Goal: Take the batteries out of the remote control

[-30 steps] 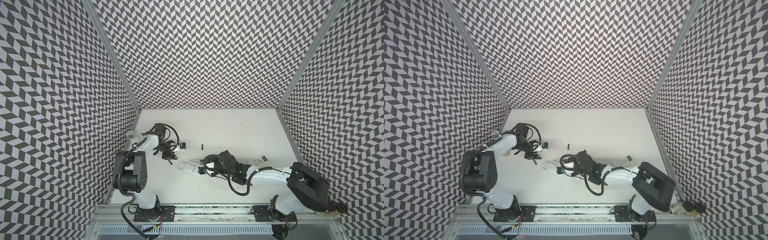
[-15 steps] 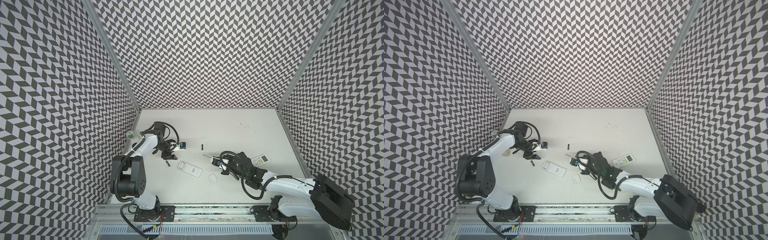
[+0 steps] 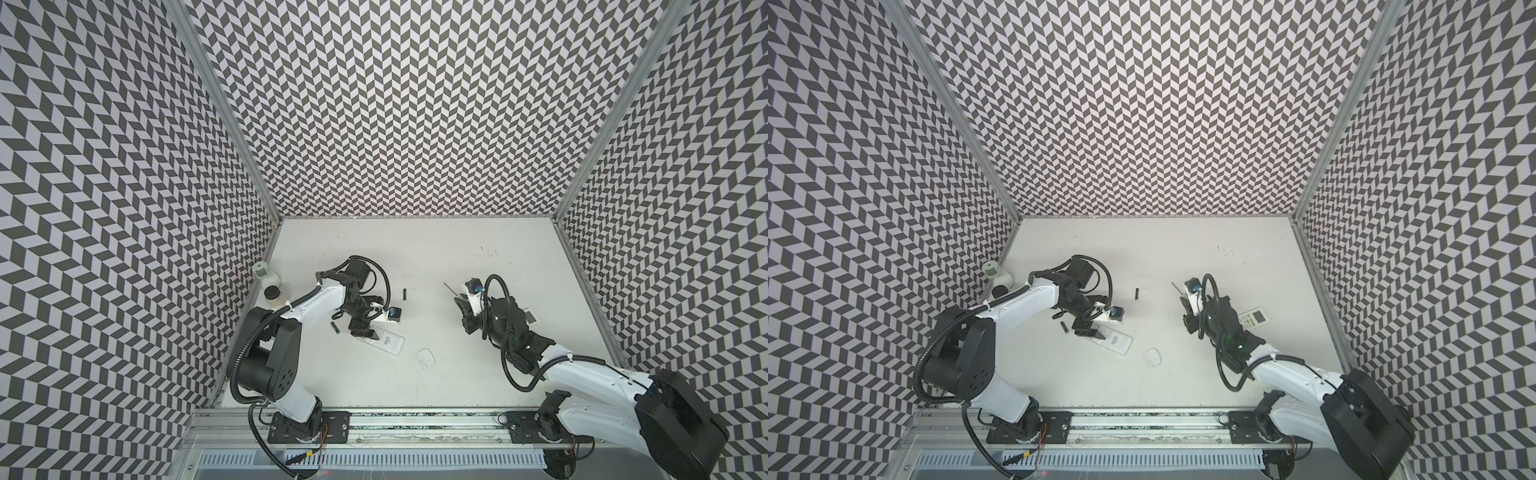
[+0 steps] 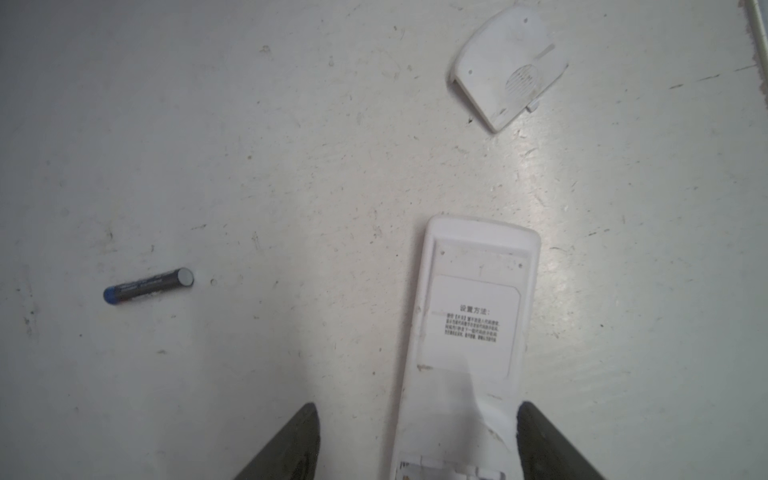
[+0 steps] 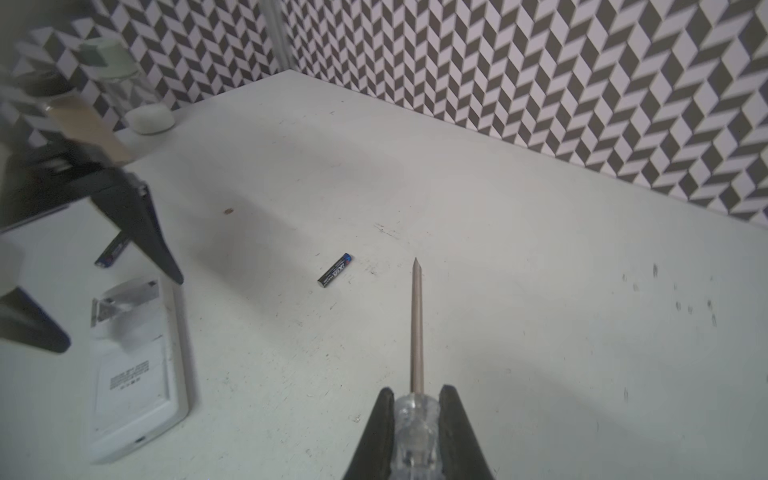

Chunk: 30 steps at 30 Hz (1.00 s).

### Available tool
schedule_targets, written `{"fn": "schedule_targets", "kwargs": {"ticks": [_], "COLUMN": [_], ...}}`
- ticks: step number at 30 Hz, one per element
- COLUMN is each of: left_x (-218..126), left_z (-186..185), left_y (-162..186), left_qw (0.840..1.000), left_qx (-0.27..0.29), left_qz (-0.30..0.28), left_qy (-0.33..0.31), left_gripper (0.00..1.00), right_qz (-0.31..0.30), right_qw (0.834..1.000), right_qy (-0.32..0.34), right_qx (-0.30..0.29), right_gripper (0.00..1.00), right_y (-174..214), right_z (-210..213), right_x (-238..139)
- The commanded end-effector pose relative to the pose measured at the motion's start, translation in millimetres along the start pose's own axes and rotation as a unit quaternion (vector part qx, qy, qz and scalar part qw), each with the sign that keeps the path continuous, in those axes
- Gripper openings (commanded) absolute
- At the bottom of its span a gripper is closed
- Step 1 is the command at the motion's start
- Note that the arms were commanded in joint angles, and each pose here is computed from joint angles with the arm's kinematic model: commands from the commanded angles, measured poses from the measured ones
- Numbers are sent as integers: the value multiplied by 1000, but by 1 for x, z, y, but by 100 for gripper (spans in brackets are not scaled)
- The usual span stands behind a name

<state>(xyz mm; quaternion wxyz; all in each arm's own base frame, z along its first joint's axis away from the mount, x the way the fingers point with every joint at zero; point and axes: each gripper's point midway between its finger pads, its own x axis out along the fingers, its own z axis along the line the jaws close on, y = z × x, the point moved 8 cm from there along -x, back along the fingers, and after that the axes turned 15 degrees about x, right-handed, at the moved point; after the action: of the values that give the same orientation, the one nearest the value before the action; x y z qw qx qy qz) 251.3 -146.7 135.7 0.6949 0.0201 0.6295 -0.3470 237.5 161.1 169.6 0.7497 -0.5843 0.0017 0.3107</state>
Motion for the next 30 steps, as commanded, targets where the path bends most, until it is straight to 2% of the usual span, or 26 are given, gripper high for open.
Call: {"fn": "schedule_targets", "kwargs": {"ticks": [1, 6, 15, 21, 26, 30], "left_x": [3, 19, 34, 40, 38, 29], "left_z": [-4, -15, -22, -21, -16, -2], "left_y": [-12, -21, -10, -1, 13, 30], "left_qw": [1000, 999, 998, 998, 998, 995], "left_qx": [19, 30, 49, 48, 29, -4], "left_qz": [-7, -1, 30, 39, 58, 61], "left_qy": [-7, 20, 21, 4, -27, -80], "left_gripper": [79, 80, 81, 80, 75, 64], "right_qz": [6, 21, 54, 75, 91, 94], "right_qw": [989, 983, 974, 968, 965, 965], "right_qy": [21, 39, 83, 115, 140, 148], "right_qx": [149, 180, 205, 210, 204, 197], "right_gripper": [0, 0, 0, 7, 15, 20], "right_y": [6, 21, 47, 59, 66, 72], "right_z": [-15, -27, -44, -52, -58, -61], "right_x": [8, 15, 27, 32, 31, 28]}}
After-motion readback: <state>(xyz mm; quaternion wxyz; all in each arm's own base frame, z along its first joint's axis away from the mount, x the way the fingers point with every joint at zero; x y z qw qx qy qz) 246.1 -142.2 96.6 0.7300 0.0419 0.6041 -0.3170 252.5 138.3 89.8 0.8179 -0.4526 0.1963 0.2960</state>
